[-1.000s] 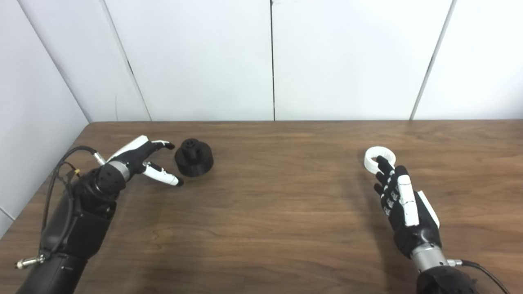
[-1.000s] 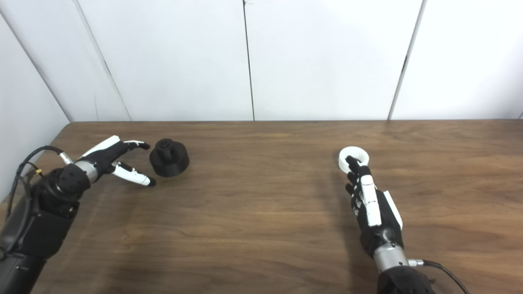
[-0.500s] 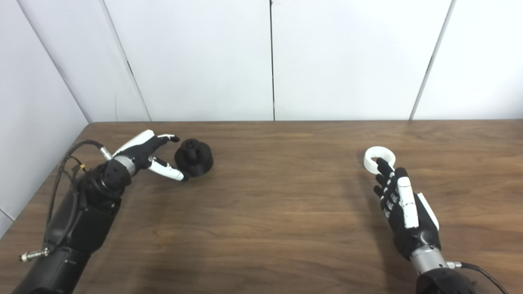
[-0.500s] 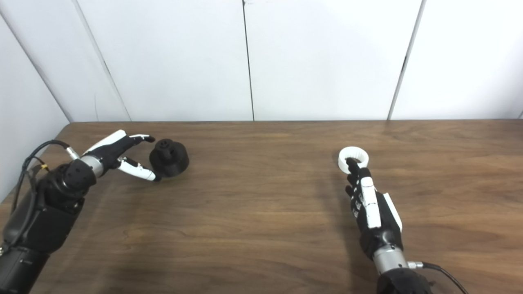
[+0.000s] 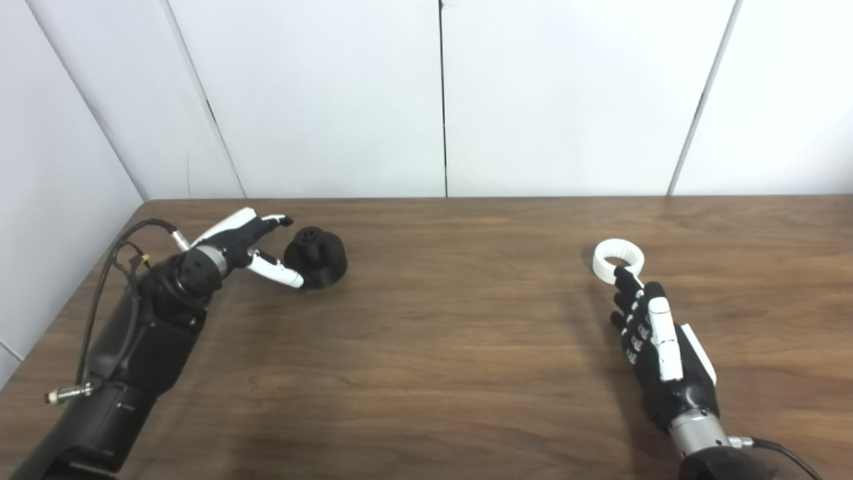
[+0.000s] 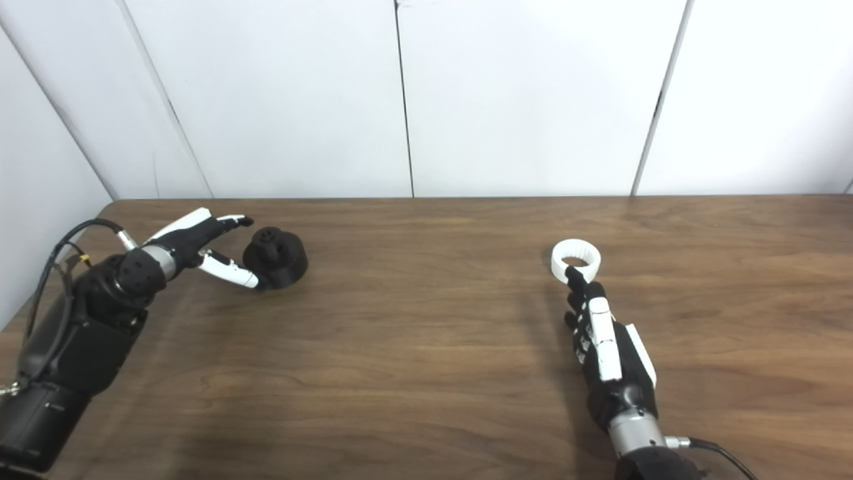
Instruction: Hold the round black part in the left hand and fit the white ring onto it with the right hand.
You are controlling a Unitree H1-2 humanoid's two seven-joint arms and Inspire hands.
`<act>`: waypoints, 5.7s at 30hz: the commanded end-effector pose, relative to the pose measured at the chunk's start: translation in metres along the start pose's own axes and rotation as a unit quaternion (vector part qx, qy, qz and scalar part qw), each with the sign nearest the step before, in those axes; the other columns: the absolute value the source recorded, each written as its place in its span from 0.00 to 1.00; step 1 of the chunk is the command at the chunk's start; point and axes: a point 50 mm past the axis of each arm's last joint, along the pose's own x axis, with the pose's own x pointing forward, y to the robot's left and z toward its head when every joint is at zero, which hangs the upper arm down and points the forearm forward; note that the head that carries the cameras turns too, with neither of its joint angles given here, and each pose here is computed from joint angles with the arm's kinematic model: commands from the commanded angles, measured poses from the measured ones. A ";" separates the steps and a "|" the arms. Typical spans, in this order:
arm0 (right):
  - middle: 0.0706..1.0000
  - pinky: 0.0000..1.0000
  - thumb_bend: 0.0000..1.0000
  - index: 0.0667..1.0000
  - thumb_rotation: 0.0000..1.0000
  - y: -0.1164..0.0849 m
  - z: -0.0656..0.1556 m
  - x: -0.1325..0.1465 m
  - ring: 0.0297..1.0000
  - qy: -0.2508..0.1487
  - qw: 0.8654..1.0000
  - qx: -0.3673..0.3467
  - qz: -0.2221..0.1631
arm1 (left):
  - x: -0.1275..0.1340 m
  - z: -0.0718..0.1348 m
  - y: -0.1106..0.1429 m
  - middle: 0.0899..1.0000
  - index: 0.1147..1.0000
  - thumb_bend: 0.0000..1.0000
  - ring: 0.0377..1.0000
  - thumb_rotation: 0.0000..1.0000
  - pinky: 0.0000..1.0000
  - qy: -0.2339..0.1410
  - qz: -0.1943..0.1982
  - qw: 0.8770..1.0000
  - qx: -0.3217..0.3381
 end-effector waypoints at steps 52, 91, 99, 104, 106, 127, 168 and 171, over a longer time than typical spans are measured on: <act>0.98 1.00 0.51 0.93 1.00 -0.001 0.024 -0.001 1.00 -0.057 0.998 0.006 -0.004 | 0.013 0.030 0.030 1.00 0.93 1.00 1.00 0.22 0.95 -0.037 0.032 0.997 0.058; 0.98 1.00 0.52 0.94 1.00 -0.003 0.023 -0.001 1.00 -0.058 0.998 0.004 0.005 | 0.015 0.030 0.021 0.98 0.73 0.95 1.00 0.21 0.95 -0.039 0.044 0.996 0.060; 0.98 1.00 0.51 0.94 1.00 -0.003 0.024 -0.001 1.00 -0.061 0.998 0.005 0.007 | 0.015 0.028 0.016 0.93 0.72 0.95 1.00 0.22 0.99 -0.051 0.052 0.993 0.088; 0.98 1.00 0.50 0.94 1.00 -0.004 0.025 -0.001 1.00 -0.059 0.998 0.006 0.007 | 0.013 0.026 0.013 0.92 0.71 0.95 1.00 0.24 0.99 -0.064 0.053 0.992 0.097; 0.98 1.00 0.51 0.94 1.00 -0.004 0.025 -0.001 1.00 -0.059 0.998 0.006 0.008 | 0.011 0.027 0.011 0.93 0.71 0.94 1.00 0.22 0.98 -0.064 0.052 0.993 0.090; 0.99 1.00 0.50 0.95 1.00 -0.004 0.026 0.002 1.00 -0.060 0.998 0.009 0.013 | -0.016 0.038 -0.021 0.97 0.72 0.94 1.00 0.22 1.00 -0.085 0.038 0.992 0.080; 0.98 1.00 0.56 0.94 1.00 0.004 0.027 0.000 1.00 -0.052 0.999 0.004 -0.003 | -0.102 0.117 -0.124 0.94 0.68 0.95 1.00 0.25 0.99 -0.248 -0.013 0.963 0.101; 0.98 1.00 0.56 0.93 1.00 0.005 0.028 0.000 1.00 -0.051 0.999 0.005 -0.005 | -0.105 0.120 -0.129 0.95 0.68 0.95 1.00 0.24 1.00 -0.257 -0.015 0.961 0.104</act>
